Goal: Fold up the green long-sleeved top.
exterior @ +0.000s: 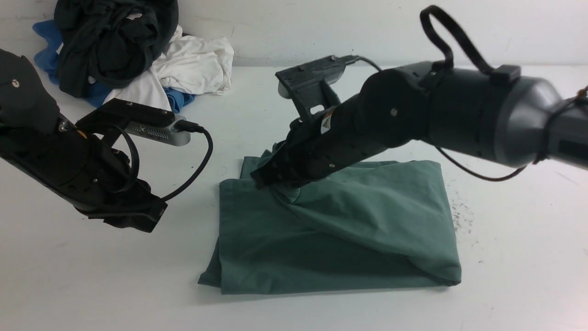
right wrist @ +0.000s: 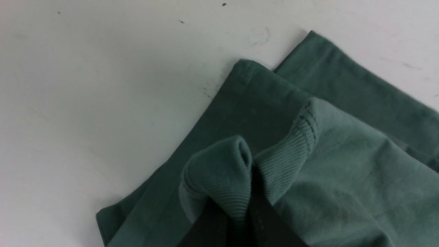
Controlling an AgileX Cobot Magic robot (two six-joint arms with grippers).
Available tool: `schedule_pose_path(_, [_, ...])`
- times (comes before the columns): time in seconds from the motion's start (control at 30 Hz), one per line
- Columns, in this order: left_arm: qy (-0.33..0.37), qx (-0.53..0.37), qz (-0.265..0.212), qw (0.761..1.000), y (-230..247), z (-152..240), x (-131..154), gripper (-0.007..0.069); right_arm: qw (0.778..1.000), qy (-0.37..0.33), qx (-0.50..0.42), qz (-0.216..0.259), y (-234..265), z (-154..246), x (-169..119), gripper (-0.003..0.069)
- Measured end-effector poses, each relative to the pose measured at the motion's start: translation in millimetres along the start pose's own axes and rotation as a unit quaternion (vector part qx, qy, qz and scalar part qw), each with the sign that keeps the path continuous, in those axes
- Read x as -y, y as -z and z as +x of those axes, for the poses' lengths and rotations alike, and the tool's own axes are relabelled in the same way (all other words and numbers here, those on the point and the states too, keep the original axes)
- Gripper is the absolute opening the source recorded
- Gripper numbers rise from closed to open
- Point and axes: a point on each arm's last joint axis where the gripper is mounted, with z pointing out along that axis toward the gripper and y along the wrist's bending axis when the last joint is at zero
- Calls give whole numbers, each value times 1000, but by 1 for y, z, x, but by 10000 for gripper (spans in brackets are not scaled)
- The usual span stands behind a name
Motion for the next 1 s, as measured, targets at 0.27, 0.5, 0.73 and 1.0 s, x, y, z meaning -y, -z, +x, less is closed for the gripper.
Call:
schedule_pose_path(0.27, [5, -14, 3, 1000, -8, 8, 0, 154, 999, 29, 12, -35, -14, 2, -4, 197])
schedule_pose_path(0.5, [6, -7, 11, 1000, -5, 10, 4, 154, 993, 99, 52, -33, 44, -36, 2, 479])
schedule_pose_path(0.73, [-81, 67, 40, 994, 8, -14, 52, 102, 988, 110, -42, 100, 120, -36, 66, 363])
schedule_pose_path(1.0, [-154, 181, 40, 971, -17, -68, 108, -5, 975, 6, -169, 147, 114, 26, 137, 12])
